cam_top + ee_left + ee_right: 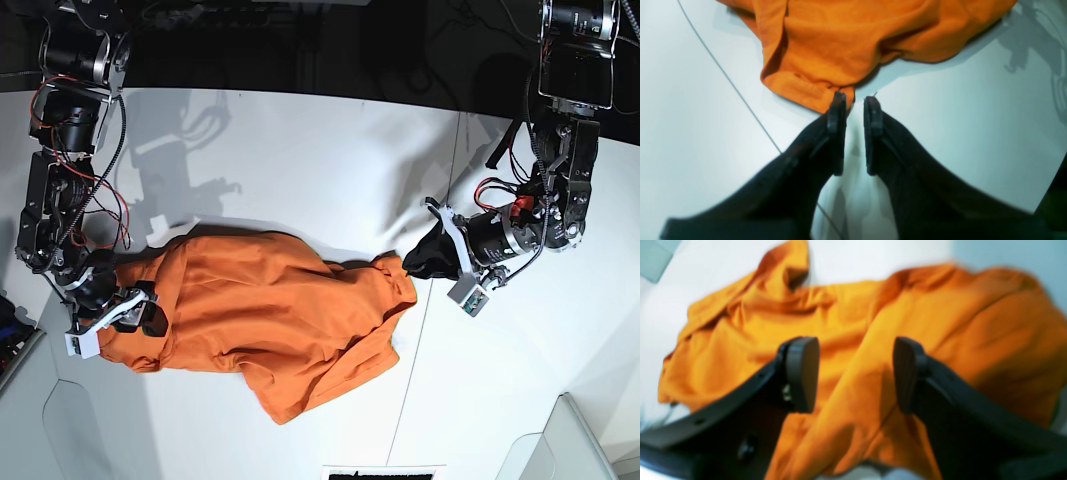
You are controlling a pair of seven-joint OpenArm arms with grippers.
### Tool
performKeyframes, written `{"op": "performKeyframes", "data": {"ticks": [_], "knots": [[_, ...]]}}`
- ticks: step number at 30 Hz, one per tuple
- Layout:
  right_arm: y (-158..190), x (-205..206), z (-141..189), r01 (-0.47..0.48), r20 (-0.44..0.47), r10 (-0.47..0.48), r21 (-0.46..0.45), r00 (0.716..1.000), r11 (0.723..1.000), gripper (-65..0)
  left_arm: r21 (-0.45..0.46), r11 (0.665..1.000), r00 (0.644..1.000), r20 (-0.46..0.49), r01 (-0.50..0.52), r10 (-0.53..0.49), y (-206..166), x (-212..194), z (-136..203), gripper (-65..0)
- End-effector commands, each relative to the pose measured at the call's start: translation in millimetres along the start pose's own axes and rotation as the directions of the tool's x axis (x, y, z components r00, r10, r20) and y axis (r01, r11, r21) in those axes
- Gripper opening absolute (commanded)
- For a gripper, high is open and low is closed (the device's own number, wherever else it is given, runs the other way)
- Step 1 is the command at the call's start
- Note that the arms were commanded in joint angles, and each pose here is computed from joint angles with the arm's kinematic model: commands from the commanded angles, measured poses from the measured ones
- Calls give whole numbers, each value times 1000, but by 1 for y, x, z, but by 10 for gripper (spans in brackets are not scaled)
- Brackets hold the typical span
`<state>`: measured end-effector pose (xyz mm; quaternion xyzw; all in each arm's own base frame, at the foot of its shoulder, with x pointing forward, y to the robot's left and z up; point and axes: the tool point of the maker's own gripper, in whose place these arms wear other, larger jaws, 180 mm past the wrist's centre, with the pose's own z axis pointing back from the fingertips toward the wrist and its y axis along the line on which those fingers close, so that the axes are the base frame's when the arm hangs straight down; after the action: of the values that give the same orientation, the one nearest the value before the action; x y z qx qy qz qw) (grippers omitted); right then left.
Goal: Layout the t-shirt on the table in an organized manner, then fold the t-shirt properly
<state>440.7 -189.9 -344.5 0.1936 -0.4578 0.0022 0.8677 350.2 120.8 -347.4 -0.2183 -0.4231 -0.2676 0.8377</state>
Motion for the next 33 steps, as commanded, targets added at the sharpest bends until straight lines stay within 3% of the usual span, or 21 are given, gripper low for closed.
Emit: {"op": "performKeyframes", "data": {"ticks": [1,9,13,15,19,29,33], "knots": [[-4,22,8,-15,58,16,-5,998,1000,-305,5,1000,998,53,22,-22,5,20,5,-524],[-71,0,72,132,163,-106,-161,981,978,-305,4,1000,1000,27,14,-14,4,8,7,-524],[-99,-6,95,161,228,-105,-242,968,957,-305,0,1000,999,34,8,-8,3,9,7,-524],[-106,-7,99,150,228,-88,-269,970,952,-305,-14,1000,999,50,-8,8,1,12,7,-486],[-114,-7,93,156,227,-95,-268,969,951,-305,-31,999,997,71,-27,29,-2,16,7,-345],[-108,-19,42,248,183,-214,-193,960,949,-305,-30,999,999,46,-26,27,-2,12,7,-345],[-104,-14,36,276,207,-240,-165,948,947,-307,-30,999,999,46,-26,27,-2,11,7,-345]]}}
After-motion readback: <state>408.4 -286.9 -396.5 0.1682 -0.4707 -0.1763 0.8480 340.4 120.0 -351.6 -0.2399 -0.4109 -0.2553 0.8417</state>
